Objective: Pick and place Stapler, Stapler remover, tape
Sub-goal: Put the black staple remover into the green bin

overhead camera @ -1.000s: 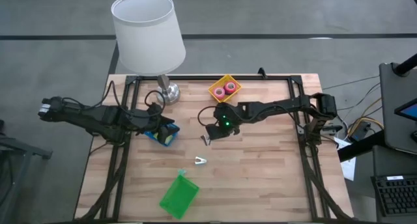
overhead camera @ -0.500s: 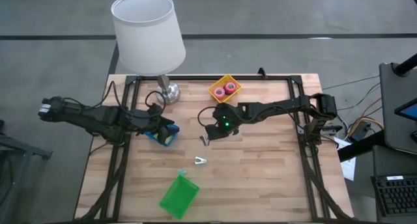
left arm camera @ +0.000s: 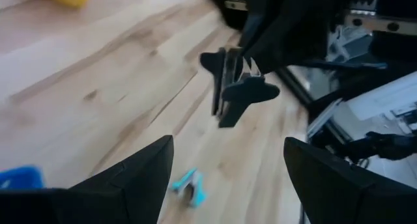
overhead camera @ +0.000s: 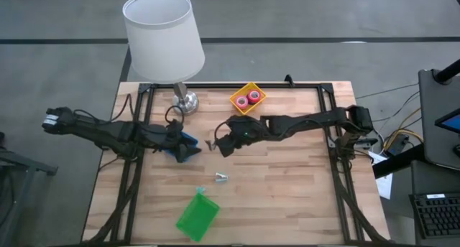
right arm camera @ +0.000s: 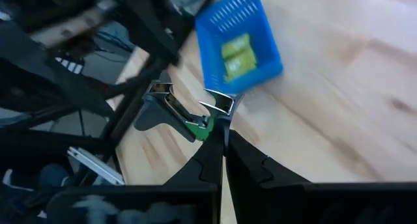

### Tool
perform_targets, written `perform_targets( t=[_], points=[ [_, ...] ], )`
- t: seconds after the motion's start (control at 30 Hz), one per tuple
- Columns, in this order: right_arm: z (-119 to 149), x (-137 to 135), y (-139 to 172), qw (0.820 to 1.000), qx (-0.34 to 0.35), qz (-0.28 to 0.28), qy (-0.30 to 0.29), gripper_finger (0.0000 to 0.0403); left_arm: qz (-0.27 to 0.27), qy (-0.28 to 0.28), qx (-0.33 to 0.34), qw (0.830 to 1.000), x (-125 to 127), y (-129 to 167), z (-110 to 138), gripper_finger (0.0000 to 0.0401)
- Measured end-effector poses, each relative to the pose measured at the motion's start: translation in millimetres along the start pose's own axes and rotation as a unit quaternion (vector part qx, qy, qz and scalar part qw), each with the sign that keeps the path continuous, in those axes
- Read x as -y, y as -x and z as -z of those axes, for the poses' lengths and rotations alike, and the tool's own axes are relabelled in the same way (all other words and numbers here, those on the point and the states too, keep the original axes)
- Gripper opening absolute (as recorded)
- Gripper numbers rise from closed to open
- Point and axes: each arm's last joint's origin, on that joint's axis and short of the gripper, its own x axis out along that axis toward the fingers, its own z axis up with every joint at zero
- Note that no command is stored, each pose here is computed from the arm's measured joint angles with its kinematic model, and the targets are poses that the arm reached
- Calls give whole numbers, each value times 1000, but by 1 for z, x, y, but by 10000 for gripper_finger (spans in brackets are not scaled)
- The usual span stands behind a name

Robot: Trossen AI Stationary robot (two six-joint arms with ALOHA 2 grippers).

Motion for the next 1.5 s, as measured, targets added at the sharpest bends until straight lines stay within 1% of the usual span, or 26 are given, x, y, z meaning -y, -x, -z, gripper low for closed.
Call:
perform_targets(
  t=[0.13, 0.27, 0.37, 0.7, 0.8, 0.97, 1.2, 1.33, 1.5],
  points=[
    [-5, -9, 4, 1000, 4, -16, 20, 8, 22, -23, 19, 999, 4, -1, -3, 294],
    [-7, -17, 7, 997, -32, -56, 32, 8, 28, -49, 23, 998, 5, 0, -4, 293],
    [-6, -20, 9, 995, -56, -76, 40, 8, 52, -77, 31, 995, 10, 1, -5, 293],
    [-4, -19, 9, 994, -65, -73, 40, 8, 86, -111, 31, 990, 17, 4, -4, 290],
    [-4, -19, 9, 994, -65, -73, 43, 8, 106, -124, 26, 986, 19, 5, -4, 275],
    [-4, -20, 9, 993, -66, -76, 54, 8, 121, -131, 12, 984, 20, 5, -3, 233],
    [-4, -20, 9, 993, -67, -78, 58, 8, 129, -129, 17, 983, 21, 5, -4, 178],
    [-4, -20, 9, 992, -71, -81, 58, 8, 128, -129, 18, 983, 21, 5, -4, 164],
    [-4, -21, 9, 992, -72, -85, 59, 8, 132, -127, 22, 983, 22, 5, -4, 161]
  ],
)
